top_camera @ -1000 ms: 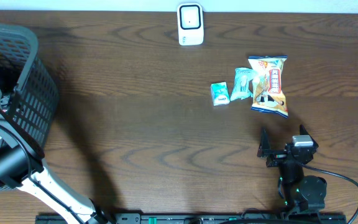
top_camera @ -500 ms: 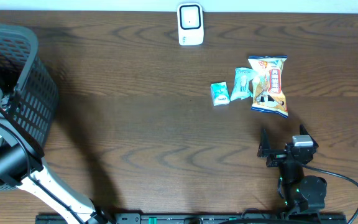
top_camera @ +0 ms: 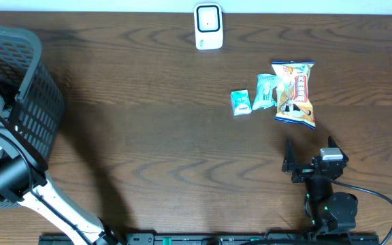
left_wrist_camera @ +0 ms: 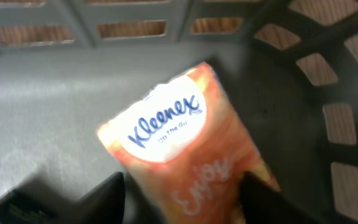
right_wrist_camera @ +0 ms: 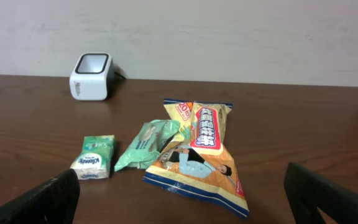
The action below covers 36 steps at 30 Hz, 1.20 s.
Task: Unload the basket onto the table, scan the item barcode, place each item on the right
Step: 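Carry the orange Kleenex pack toward the scanner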
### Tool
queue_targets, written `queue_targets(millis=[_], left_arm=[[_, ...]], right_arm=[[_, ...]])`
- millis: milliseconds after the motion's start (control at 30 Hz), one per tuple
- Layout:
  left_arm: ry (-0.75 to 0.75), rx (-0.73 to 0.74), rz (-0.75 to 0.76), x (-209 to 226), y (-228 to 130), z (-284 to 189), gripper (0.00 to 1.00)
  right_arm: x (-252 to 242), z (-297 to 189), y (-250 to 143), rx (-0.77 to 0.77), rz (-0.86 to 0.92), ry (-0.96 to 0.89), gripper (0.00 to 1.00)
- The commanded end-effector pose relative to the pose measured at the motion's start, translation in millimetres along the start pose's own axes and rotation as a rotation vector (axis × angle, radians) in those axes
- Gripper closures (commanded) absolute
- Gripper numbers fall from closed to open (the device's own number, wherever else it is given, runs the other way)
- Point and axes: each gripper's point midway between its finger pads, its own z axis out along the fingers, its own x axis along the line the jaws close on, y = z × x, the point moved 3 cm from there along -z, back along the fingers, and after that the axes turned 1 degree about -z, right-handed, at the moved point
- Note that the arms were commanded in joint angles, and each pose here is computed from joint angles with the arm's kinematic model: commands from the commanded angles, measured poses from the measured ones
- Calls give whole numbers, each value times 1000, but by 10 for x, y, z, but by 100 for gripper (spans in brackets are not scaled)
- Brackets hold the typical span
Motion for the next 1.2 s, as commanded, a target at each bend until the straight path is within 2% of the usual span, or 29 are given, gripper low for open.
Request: queue_targets(millis=[0,67,100,233,400,533,667,733,867,933,1067,1100,1133,1167], left_arm=[[104,41,32,246,-158,168,71],[104,40,32,246,-151,137,81],[103,37,31,242,-139,109,92],[68,-9,22,169,12,-192,93],[-58,-138,-48,-5,350,-1041,93],[-256,-217,-94,-182,504,-1895,92],[-492,-244,-154,-323,482,-2745,93],[-693,-182,-146,-488,298,-3270,93],[-942,-103,-30,-839,-114,-3906,93],[-1008,-79,32,-991,-345,-4114,93],[-1123,13,224,-1355,-1021,-4423,93],[-1145,38,292,-1445,-1226,-4471,93],[-1173,84,422,-1619,-1654,-4519,92],[-1177,100,478,-1690,-1844,-4518,93]], right_arm=[[-12,-1,-9,1,-7,-7,1],[-12,-1,-9,1,-7,-7,1],[-12,-1,-9,1,-7,-7,1],[-12,-1,-9,1,-7,-7,1],[-12,-1,-9,1,-7,-7,1],[-12,-1,-8,0,-7,-7,1],[-12,-1,-9,1,-7,-7,1],[-12,-1,-8,0,-7,-7,1],[-12,-1,-9,1,-7,-7,1],[-12,-1,-8,0,-7,-7,1],[-12,-1,-8,0,-7,-7,1],[-12,-1,-9,1,-7,-7,1],[-12,-1,-9,1,-7,-7,1],[-12,-1,-8,0,-7,-7,1]])
